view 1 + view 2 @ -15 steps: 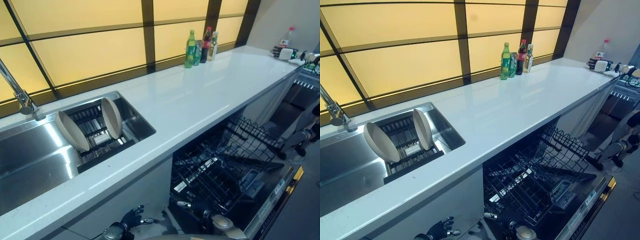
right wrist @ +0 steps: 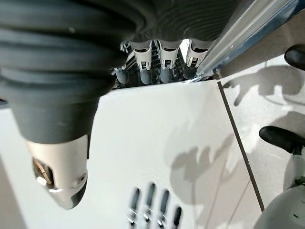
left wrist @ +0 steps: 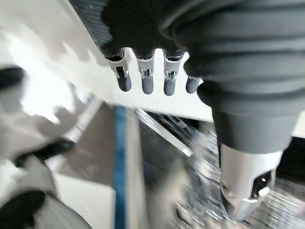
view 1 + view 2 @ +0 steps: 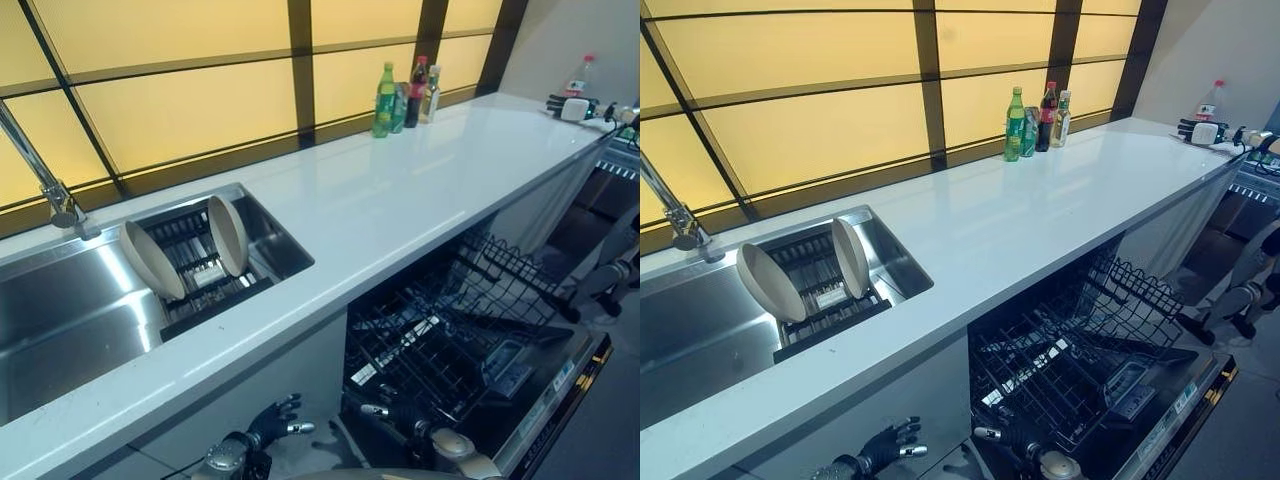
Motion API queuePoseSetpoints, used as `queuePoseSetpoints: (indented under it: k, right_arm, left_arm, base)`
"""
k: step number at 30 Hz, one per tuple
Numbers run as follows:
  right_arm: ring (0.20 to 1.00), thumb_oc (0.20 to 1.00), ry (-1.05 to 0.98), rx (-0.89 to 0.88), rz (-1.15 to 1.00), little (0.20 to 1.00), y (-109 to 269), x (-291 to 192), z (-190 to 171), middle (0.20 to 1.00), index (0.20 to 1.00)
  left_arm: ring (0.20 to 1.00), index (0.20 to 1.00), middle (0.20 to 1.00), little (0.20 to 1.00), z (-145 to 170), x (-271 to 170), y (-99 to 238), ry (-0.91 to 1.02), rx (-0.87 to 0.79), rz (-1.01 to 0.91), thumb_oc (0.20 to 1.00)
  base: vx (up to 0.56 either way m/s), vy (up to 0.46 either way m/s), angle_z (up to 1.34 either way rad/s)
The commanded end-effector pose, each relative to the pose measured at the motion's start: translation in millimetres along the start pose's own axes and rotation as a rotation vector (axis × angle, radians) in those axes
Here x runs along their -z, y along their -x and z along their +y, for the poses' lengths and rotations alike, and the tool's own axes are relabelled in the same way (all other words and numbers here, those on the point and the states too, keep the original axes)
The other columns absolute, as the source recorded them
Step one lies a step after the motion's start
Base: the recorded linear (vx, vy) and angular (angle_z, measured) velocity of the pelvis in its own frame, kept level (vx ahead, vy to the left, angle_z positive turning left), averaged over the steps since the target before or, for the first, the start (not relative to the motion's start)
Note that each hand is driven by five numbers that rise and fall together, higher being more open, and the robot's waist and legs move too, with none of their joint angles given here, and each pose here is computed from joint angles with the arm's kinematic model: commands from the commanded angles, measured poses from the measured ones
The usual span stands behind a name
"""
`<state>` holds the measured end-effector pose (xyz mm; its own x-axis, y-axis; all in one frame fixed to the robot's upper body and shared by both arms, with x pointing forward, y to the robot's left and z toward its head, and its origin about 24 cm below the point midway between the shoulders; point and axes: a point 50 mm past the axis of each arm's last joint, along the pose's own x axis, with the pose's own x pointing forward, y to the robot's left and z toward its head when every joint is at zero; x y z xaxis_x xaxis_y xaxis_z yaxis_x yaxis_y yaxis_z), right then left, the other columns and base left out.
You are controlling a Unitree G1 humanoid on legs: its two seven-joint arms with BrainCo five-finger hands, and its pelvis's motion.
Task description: Pick up plates and place into dishwasher.
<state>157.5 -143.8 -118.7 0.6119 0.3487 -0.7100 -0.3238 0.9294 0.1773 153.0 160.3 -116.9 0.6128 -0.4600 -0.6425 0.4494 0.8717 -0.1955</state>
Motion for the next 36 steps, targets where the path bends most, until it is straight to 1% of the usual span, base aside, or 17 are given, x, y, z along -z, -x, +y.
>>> queuePoseSetpoints:
  k: [1, 3, 6, 8, 10, 12, 14, 17, 21, 24, 25, 27, 28, 30, 31, 33, 36]
  right_arm:
    - [1.0, 1.0, 0.039, -0.032, -0.15, 1.0, -0.6, -45.7, -5.1, 1.0, 1.0]
    - [1.0, 1.0, 0.051, -0.026, -0.147, 1.0, 1.9, -46.0, -9.6, 1.0, 1.0]
    - [1.0, 1.0, 0.073, -0.012, -0.131, 1.0, 5.0, -39.9, -16.2, 1.0, 1.0]
    - [1.0, 1.0, 0.078, -0.009, -0.125, 1.0, 5.3, -37.0, -16.2, 1.0, 1.0]
    - [1.0, 1.0, 0.074, -0.012, -0.114, 1.0, 4.2, -33.0, -13.4, 1.0, 1.0]
    - [1.0, 1.0, 0.064, -0.017, -0.109, 1.0, 2.6, -29.4, -9.1, 1.0, 1.0]
    - [1.0, 1.0, 0.059, -0.033, -0.102, 1.0, 0.9, -25.7, -2.4, 1.0, 1.0]
    - [1.0, 1.0, 0.038, -0.062, -0.104, 1.0, 0.3, -24.3, 5.5, 1.0, 1.0]
    - [1.0, 1.0, 0.008, -0.126, -0.131, 1.0, 2.9, -25.2, 18.2, 1.0, 1.0]
    - [1.0, 1.0, 0.01, -0.144, -0.15, 1.0, 5.1, -27.1, 23.4, 1.0, 1.0]
    - [1.0, 1.0, 0.02, -0.146, -0.156, 1.0, 5.9, -28.8, 24.8, 1.0, 1.0]
    - [1.0, 1.0, 0.032, -0.147, -0.158, 1.0, 7.3, -31.4, 24.4, 1.0, 1.0]
    - [1.0, 1.0, 0.037, -0.15, -0.155, 1.0, 8.0, -32.3, 23.2, 1.0, 1.0]
    - [1.0, 1.0, 0.052, -0.146, -0.147, 1.0, 9.4, -34.4, 19.4, 1.0, 1.0]
    - [1.0, 1.0, 0.051, -0.145, -0.146, 1.0, 10.3, -35.7, 18.0, 1.0, 1.0]
    - [1.0, 1.0, 0.063, -0.146, -0.136, 1.0, 12.9, -35.5, 11.0, 1.0, 1.0]
    - [1.0, 1.0, 0.068, -0.167, -0.149, 1.0, 18.6, -35.9, 4.6, 1.0, 1.0]
  left_arm:
    - [1.0, 1.0, 1.0, 1.0, -3.1, -66.8, 0.2, -0.151, 0.284, -0.226, 1.0]
    - [1.0, 1.0, 1.0, 1.0, -6.6, -83.5, 9.2, -0.144, 0.401, -0.281, 1.0]
    - [1.0, 1.0, 1.0, 1.0, -14.1, -124.1, 34.9, -0.051, 0.715, -0.498, 1.0]
    - [1.0, 1.0, 1.0, 1.0, -21.9, -145.8, 47.3, -0.039, 0.854, -0.608, 1.0]
    - [1.0, 1.0, 1.0, 1.0, -27.9, -174.0, 63.0, 0.007, 0.968, -0.796, 1.0]
    - [1.0, 1.0, 1.0, 1.0, -29.2, -197.5, 74.8, 0.056, 1.022, -0.962, 1.0]
    - [1.0, 1.0, 1.0, 1.0, -26.7, -225.0, 90.0, 0.084, 0.972, -1.125, 1.0]
    - [1.0, 1.0, 1.0, 1.0, -18.6, -243.5, 105.2, 0.075, 0.865, -1.254, 1.0]
    - [1.0, 1.0, 1.0, 1.0, 16.3, -266.0, 135.0, 0.098, 0.538, -1.461, 1.0]
    - [1.0, 1.0, 1.0, 1.0, 44.5, -276.1, 160.6, 0.023, 0.139, -1.574, 1.0]
    - [1.0, 1.0, 1.0, 1.0, 52.6, -280.0, 177.0, -0.111, -0.102, -1.609, 1.0]
    - [1.0, 1.0, 1.0, 1.0, 68.6, -291.9, 205.1, -0.311, -0.46, -1.62, 1.0]
    - [1.0, 1.0, 1.0, 1.0, 78.9, -298.6, 217.1, -0.39, -0.586, -1.598, 1.0]
    - [1.0, 1.0, 1.0, 1.0, 104.6, -306.7, 240.6, -0.607, -0.938, -1.49, 1.0]
    - [1.0, 1.0, 1.0, 1.0, 109.9, -311.4, 250.2, -0.68, -1.004, -1.474, 1.0]
    - [1.0, 1.0, 1.0, 1.0, 114.2, -318.9, 262.5, -0.93, -1.21, -1.354, 1.0]
    - [1.0, 1.0, 1.0, 1.0, 120.3, -323.7, 273.8, -1.162, -1.394, -1.226, 1.0]
  base:
    - [-0.01, 0.064, 0.09]
    - [-0.01, 0.06, 0.06]
    - [0.01, 0.04, 0.03]
    - [0.04, 0.008, 0.07]
    - [0.06, -0.012, 0.12]
    - [0.07, -0.048, 0.15]
    - [0.06, -0.055, 0.06]
    - [0.03, -0.028, 0.09]
    - [0.04, -0.025, 0.08]
    - [0.04, -0.019, 0.14]
    - [0.03, -0.008, 0.06]
    - [0.03, -0.001, 0.13]
    - [0.03, 0.003, 0.17]
    - [0.03, 0.003, 0.11]
    - [0.02, 0.001, 0.06]
    - [0.02, 0.002, 0.02]
    - [0.03, 0.003, 0.04]
